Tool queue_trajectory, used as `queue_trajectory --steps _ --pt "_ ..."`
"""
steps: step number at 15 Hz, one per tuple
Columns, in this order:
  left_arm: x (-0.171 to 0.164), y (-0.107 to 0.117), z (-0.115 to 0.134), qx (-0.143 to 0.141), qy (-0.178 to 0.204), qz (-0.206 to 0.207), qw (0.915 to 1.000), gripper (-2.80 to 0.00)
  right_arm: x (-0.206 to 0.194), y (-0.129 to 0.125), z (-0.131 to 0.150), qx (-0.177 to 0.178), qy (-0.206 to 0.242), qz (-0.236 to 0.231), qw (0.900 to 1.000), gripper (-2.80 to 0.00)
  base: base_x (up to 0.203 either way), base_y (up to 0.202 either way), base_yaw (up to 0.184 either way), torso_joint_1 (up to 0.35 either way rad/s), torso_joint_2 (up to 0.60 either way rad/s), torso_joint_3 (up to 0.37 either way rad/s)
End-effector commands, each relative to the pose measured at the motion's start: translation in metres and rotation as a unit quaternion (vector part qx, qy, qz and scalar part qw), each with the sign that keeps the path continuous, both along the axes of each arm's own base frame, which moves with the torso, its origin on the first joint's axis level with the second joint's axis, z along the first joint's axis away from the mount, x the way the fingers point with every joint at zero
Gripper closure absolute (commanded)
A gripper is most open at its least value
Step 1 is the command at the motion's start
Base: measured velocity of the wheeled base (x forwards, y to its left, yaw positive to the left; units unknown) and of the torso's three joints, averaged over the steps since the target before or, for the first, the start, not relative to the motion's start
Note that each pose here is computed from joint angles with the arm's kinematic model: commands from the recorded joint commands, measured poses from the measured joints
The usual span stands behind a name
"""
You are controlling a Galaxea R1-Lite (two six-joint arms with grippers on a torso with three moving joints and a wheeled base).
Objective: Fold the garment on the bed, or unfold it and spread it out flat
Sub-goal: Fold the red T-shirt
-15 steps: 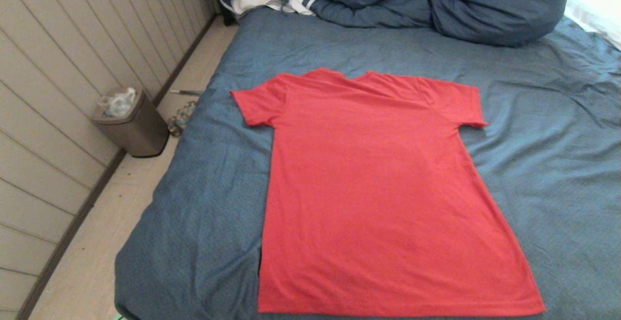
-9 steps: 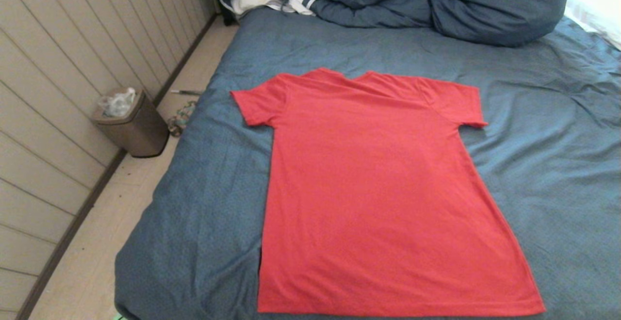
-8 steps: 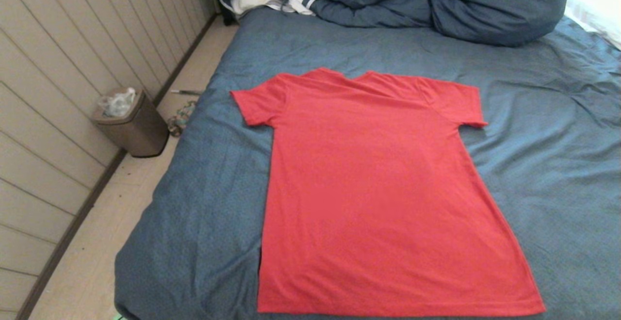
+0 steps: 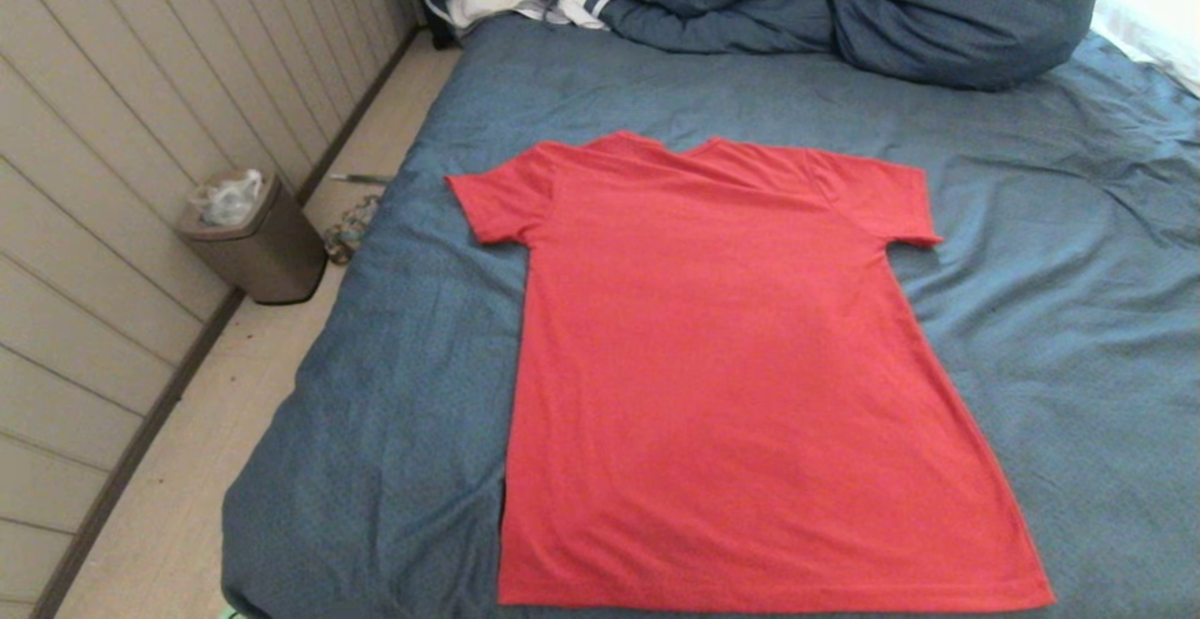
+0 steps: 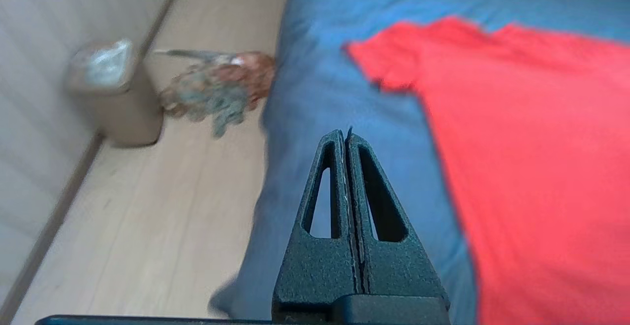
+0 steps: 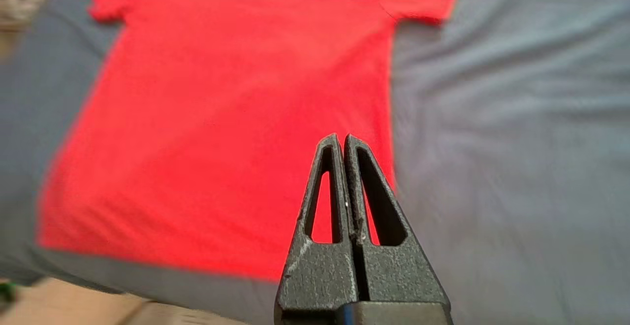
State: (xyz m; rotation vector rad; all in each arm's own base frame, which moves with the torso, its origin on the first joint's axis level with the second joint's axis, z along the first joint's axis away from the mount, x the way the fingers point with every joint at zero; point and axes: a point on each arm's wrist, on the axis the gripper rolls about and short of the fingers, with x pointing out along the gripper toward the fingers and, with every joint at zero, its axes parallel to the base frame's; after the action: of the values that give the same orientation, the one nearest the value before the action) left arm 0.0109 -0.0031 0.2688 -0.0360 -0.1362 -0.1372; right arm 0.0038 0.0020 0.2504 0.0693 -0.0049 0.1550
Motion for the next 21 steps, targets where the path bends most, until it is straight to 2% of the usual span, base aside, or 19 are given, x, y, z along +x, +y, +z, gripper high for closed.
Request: queue_trajectory --steps 1,3,5,7,8,10,11,14,16,17,18,21 --pt "0.076 0.0 0.04 -0.006 0.063 -0.011 0.9979 0.0 0.067 0.007 0.034 0.002 0.069 0.016 0.998 0.0 0.0 0.0 0.0 0.0 0.0 0.0" --pt "0.124 0.0 0.063 -0.02 0.08 -0.019 0.9964 0.0 0.11 0.013 0.054 0.015 0.093 0.016 0.995 0.0 0.0 0.0 0.0 0.0 0.0 0.0" --pt "0.169 0.0 0.073 -0.033 0.102 -0.023 0.994 0.0 0.154 0.014 0.065 0.035 0.117 0.002 0.992 0.0 0.0 0.0 0.0 0.0 0.0 0.0" --pt "0.206 -0.004 0.066 -0.042 0.142 -0.034 0.9884 0.0 0.199 0.007 0.059 0.054 0.157 -0.028 0.986 0.0 0.0 0.0 0.0 0.0 0.0 0.0" --pt "0.218 -0.014 0.059 -0.043 0.163 -0.056 0.984 0.0 0.217 0.002 0.052 0.064 0.178 -0.043 0.981 0.0 0.0 0.0 0.0 0.0 0.0 0.0" --pt "0.233 -0.039 0.044 -0.056 0.214 -0.1 0.9702 0.0 0.248 -0.015 0.032 0.09 0.221 -0.069 0.969 0.0 0.0 0.0 0.0 0.0 0.0 0.0" --pt "0.237 -0.051 0.035 -0.061 0.24 -0.118 0.9616 0.0 0.254 -0.025 0.025 0.105 0.237 -0.065 0.964 0.0 0.0 0.0 0.0 0.0 0.0 0.0" --pt "0.246 -0.08 -0.003 -0.049 0.325 -0.158 0.9311 0.0 0.258 -0.043 0.005 0.136 0.312 -0.05 0.939 0.0 0.0 0.0 0.0 0.0 0.0 0.0" --pt "0.245 -0.087 -0.016 -0.056 0.353 -0.185 0.9155 0.0 0.254 -0.051 -0.001 0.155 0.324 -0.027 0.933 0.0 0.0 0.0 0.0 0.0 0.0 0.0" --pt "0.25 -0.089 -0.016 -0.061 0.352 -0.191 0.9143 0.0 0.257 -0.053 -0.001 0.157 0.324 -0.024 0.933 0.0 0.0 0.0 0.0 0.0 0.0 0.0" --pt "0.257 -0.092 -0.013 -0.067 0.342 -0.194 0.9172 0.0 0.26 -0.055 -0.002 0.158 0.323 -0.025 0.933 0.0 0.0 0.0 0.0 0.0 0.0 0.0" --pt "0.288 -0.102 -0.006 -0.109 0.296 -0.198 0.9281 0.0 0.269 -0.058 0.005 0.157 0.311 -0.02 0.937 0.0 0.0 0.0 0.0 0.0 0.0 0.0"
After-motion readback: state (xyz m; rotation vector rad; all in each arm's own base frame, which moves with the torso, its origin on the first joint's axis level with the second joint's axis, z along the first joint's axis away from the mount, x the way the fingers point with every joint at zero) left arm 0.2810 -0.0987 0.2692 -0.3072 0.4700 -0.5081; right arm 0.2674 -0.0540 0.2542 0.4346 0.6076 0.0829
